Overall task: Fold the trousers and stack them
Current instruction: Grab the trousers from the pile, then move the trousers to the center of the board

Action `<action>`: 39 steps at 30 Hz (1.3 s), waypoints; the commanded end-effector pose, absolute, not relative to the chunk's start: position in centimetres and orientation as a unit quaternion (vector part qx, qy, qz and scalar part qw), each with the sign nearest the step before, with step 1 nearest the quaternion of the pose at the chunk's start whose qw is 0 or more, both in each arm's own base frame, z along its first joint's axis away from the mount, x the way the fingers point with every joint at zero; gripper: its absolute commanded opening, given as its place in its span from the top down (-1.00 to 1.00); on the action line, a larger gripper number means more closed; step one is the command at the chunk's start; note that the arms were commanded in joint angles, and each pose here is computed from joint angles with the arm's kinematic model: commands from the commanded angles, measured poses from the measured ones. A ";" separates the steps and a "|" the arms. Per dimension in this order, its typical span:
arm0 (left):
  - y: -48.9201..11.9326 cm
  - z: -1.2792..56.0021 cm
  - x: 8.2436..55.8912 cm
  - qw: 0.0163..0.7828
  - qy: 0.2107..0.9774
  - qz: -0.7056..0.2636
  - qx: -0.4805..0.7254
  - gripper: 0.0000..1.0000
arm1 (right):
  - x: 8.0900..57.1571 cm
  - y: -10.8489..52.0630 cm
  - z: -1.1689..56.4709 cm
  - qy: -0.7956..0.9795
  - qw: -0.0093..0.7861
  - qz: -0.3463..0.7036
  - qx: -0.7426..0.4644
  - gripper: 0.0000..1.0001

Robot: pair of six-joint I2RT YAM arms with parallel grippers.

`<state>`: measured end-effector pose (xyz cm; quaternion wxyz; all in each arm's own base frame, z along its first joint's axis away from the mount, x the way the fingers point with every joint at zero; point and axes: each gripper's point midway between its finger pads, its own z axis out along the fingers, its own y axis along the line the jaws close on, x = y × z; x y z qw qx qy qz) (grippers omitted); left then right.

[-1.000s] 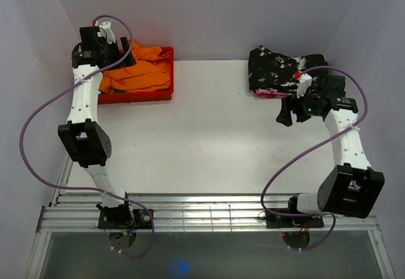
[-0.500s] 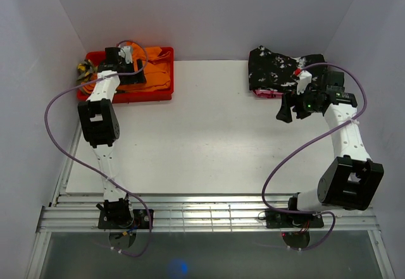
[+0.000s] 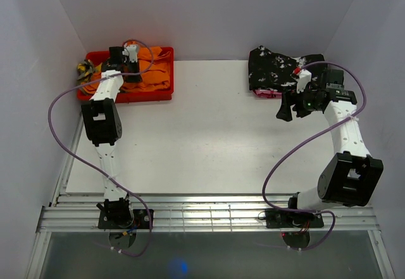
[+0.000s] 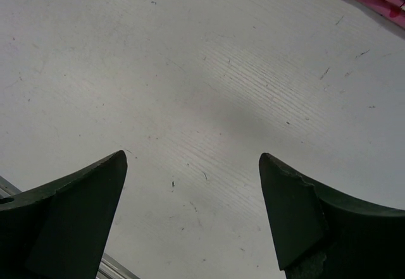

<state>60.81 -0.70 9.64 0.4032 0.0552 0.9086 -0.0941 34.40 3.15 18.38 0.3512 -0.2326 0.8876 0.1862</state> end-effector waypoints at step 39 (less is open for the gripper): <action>-12.5 25.3 36.1 0.422 0.823 -0.301 0.233 -0.69 | 25.5 4.2 15.6 0.841 0.265 0.214 -0.420 -0.85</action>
